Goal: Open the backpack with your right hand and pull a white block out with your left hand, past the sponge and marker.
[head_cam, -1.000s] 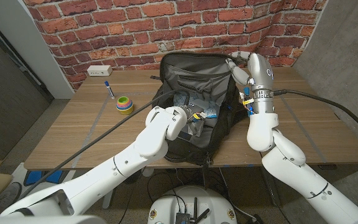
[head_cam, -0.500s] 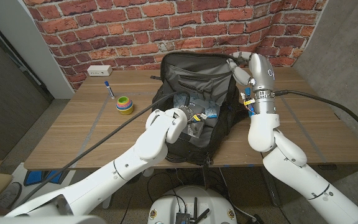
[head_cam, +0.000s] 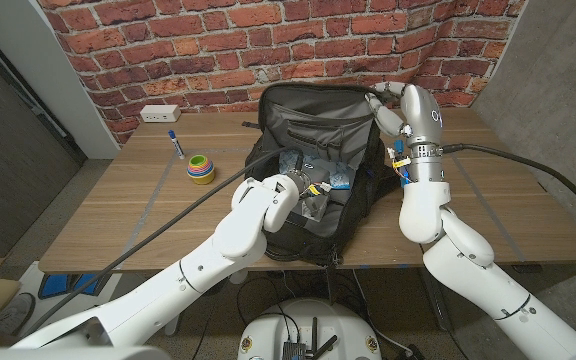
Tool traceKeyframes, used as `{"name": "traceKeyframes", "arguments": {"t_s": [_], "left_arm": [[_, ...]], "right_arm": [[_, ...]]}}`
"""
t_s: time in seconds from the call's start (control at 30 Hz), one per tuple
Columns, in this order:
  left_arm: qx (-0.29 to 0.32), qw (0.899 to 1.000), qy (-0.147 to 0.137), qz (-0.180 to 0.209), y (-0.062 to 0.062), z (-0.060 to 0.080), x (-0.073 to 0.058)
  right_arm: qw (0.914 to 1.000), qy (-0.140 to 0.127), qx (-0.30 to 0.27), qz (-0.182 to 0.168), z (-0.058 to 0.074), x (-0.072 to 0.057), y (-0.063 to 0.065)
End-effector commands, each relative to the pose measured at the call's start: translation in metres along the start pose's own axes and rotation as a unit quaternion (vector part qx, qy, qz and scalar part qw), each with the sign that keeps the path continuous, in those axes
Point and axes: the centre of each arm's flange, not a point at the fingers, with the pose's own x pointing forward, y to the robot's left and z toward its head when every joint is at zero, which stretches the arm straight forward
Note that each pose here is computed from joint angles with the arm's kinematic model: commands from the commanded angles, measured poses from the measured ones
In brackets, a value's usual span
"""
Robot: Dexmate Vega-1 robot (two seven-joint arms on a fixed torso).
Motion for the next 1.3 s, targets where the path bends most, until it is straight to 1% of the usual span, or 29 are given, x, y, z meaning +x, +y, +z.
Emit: {"name": "traceKeyframes", "arguments": {"t_s": [0.03,0.3,0.57,0.87,1.0,1.13,1.27,1.3], "left_arm": [[-0.016,1.000,-0.002,0.011,0.006,-0.003,-0.008],[-0.038,0.999,-0.005,0.016,0.012,-0.003,-0.018],[-0.047,0.999,0.000,0.015,0.017,-0.005,-0.028],[-0.082,0.996,0.012,0.016,0.023,-0.015,-0.040],[-0.100,0.995,0.010,0.016,0.026,-0.019,-0.046],[-0.113,0.993,0.008,0.022,0.030,-0.022,-0.054],[-0.130,0.991,0.017,0.027,0.033,-0.026,-0.063],[-0.133,0.991,0.015,0.027,0.034,-0.027,-0.066]], "right_arm": [[1.0000,0.001,-0.003,0.001,-0.001,0.003,0.002],[1.0000,0.001,-0.003,0.001,-0.002,0.004,0.003],[1.0000,0.002,-0.003,0.001,-0.003,0.006,0.004],[1.0000,0.005,-0.002,0.002,-0.004,0.008,0.007],[1.0000,0.004,-0.003,0.002,-0.004,0.008,0.008],[1.0000,0.004,-0.004,0.002,-0.004,0.009,0.008],[1.0000,0.004,-0.005,0.000,-0.004,0.010,0.008],[1.0000,0.002,-0.005,0.000,-0.004,0.010,0.008]]}}
